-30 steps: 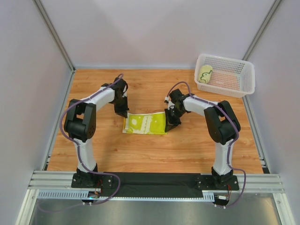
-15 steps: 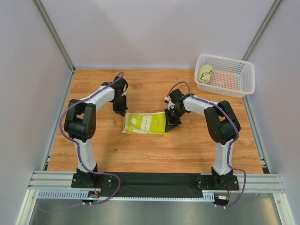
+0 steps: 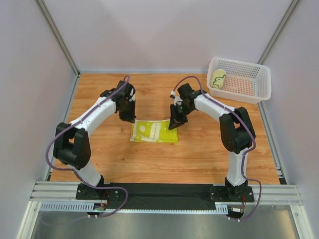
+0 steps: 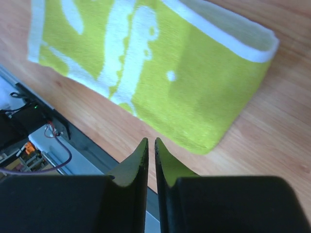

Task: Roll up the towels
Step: Fold the towel

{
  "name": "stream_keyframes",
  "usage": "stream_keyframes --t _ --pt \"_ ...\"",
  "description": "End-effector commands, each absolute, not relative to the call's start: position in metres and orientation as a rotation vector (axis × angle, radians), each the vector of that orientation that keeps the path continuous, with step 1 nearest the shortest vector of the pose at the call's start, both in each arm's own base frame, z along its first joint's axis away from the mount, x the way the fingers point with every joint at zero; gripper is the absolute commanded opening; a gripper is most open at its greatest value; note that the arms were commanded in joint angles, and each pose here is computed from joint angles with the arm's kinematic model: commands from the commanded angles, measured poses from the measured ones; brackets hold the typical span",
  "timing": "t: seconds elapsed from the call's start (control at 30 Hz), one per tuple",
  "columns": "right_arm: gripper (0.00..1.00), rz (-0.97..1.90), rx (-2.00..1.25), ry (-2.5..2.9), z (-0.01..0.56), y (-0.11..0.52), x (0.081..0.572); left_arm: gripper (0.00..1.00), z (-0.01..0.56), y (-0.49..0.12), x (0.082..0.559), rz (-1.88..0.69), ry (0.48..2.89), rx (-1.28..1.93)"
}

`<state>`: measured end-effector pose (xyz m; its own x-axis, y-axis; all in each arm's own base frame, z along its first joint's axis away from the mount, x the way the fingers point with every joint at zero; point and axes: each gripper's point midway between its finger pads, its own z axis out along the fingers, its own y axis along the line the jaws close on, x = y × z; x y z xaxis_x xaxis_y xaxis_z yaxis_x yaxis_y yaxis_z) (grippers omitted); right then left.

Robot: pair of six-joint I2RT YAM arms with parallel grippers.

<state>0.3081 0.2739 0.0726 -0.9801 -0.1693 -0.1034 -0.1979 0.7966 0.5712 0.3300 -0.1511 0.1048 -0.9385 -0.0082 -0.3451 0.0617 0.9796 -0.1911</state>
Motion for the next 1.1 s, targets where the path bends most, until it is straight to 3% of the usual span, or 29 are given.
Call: stream_keyframes --t 0.0,0.2,0.67,1.07 --pt "0.09 1.107 -0.392 2.882 0.100 0.298 0.301 0.14 0.113 -0.183 0.302 -0.493 2.755 0.177" --pt "0.02 1.160 -0.395 2.926 0.078 0.304 0.295 0.13 0.083 -0.194 0.284 -0.551 2.823 0.235" --pt "0.00 1.058 -0.239 3.089 0.009 0.262 0.272 0.13 0.019 -0.155 0.281 -0.281 2.980 0.161" --pt "0.02 0.937 -0.223 3.052 0.038 0.230 0.276 0.14 0.011 -0.128 0.287 -0.173 3.004 0.105"
